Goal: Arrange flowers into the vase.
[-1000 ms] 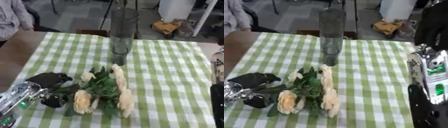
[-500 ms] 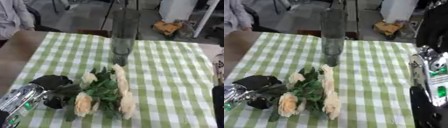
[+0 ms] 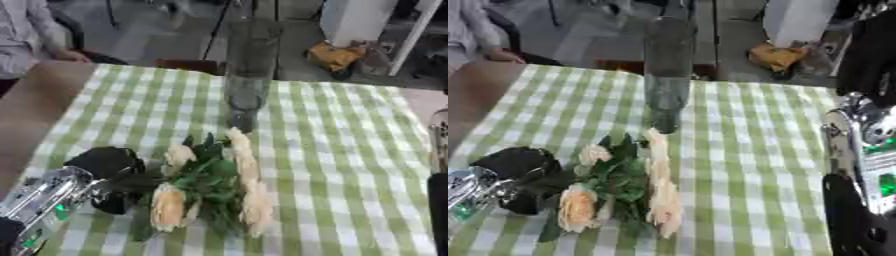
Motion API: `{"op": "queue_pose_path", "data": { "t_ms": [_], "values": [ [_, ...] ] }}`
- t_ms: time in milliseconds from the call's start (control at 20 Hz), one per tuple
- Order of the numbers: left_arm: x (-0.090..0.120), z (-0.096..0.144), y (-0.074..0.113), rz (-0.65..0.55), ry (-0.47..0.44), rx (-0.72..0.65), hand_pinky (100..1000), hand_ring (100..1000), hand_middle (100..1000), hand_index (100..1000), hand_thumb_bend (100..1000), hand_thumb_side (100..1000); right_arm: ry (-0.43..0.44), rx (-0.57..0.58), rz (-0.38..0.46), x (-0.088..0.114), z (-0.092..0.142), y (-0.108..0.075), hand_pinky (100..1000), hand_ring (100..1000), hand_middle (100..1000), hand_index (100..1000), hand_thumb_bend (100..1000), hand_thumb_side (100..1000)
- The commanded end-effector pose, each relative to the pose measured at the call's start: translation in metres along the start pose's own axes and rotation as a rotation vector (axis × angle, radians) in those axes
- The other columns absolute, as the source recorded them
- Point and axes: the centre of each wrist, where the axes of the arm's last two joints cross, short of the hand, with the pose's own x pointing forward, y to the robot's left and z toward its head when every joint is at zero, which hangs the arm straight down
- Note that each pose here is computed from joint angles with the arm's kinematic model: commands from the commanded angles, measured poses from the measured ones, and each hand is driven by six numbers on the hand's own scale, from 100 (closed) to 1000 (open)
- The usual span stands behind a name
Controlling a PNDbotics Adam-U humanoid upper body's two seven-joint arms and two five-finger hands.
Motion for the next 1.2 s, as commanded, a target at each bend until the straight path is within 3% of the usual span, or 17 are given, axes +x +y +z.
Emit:
{"op": "queue_pose_path", "data": {
  "t_ms": [50,350,400,500,750,1000,1200],
  "values": [
    [-0.004,-0.002,0.007,-0.011,0.023,0.035,354,450,523,676,148,184,-0.025,0.004,0.003,0.005,-0.006,-0.001,665,750,742,799,100,1000],
    [-0.009,-0.009,-0.003,-0.007,0.06,0.031,224,347,437,593,100,155,-0.021,0.001,0.008,0.005,-0.005,-0.002,665,750,742,800,100,1000],
    [-0.01,-0.01,-0.004,-0.003,0.063,0.029,155,287,381,543,100,159,-0.021,0.0,0.008,0.005,-0.005,-0.002,665,750,742,800,100,1000],
    [-0.011,-0.012,-0.006,0.005,0.07,0.028,100,233,332,502,100,161,-0.021,0.0,0.009,0.005,-0.005,-0.002,665,750,742,800,100,1000],
    [-0.012,-0.016,-0.01,0.014,0.08,0.032,100,100,192,365,100,190,-0.016,-0.001,0.012,0.005,-0.004,-0.002,667,750,742,800,100,1000],
    [-0.011,-0.016,-0.011,0.037,0.068,0.023,100,100,106,270,100,280,-0.011,-0.004,0.018,0.005,-0.003,-0.003,668,751,741,800,100,1000],
    [-0.008,-0.007,0.0,0.058,0.028,0.033,100,100,100,223,100,347,-0.006,-0.007,0.021,0.004,-0.003,-0.003,669,751,741,800,100,1000]
  ]
}}
